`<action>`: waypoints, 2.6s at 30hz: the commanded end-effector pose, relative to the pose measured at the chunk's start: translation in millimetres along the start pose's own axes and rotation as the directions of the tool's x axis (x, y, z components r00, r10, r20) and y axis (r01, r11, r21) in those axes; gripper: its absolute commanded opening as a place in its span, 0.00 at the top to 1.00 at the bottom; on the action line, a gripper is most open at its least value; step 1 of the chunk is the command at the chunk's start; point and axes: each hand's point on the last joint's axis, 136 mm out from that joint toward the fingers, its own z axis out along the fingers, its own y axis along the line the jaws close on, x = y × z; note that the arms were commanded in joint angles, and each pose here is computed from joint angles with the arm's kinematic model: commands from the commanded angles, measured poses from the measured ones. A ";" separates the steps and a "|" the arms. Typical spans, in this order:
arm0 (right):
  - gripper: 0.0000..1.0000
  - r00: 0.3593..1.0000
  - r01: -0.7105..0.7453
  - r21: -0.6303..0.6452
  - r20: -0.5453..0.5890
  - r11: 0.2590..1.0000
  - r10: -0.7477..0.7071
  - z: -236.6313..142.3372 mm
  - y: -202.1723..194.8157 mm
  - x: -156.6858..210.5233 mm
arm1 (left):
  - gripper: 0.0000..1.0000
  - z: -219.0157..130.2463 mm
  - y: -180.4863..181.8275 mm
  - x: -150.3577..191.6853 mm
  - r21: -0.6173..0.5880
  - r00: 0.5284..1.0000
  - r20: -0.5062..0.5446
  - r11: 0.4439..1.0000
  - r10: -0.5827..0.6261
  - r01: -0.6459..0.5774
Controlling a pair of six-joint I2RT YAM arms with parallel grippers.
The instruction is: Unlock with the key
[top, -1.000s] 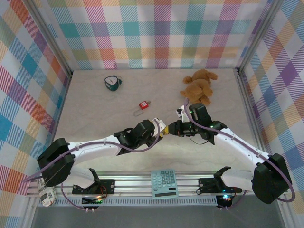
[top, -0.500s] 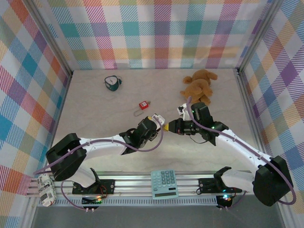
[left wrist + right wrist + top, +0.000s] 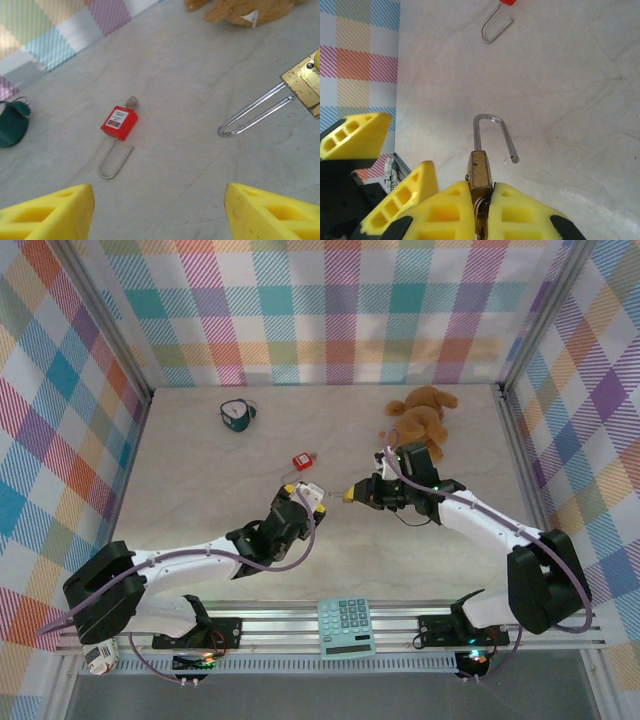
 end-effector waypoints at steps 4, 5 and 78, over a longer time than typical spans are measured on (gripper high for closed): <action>0.92 0.995 0.086 -0.026 0.062 0.996 -0.084 21.9 5.4 -40.0 | 0.31 -12.5 36.9 -1.7 -0.162 0.998 0.025 0.984 -0.064 0.067; 0.92 0.994 0.091 -0.025 0.063 0.996 -0.089 27.2 3.1 -43.4 | 0.31 -13.6 40.3 -3.6 -0.176 0.997 0.032 0.982 -0.069 0.074; 0.01 0.830 0.359 0.304 0.329 0.883 -0.451 -118.1 70.9 -60.0 | 0.00 -69.9 89.7 -49.7 -0.226 0.954 0.038 0.928 -0.297 0.297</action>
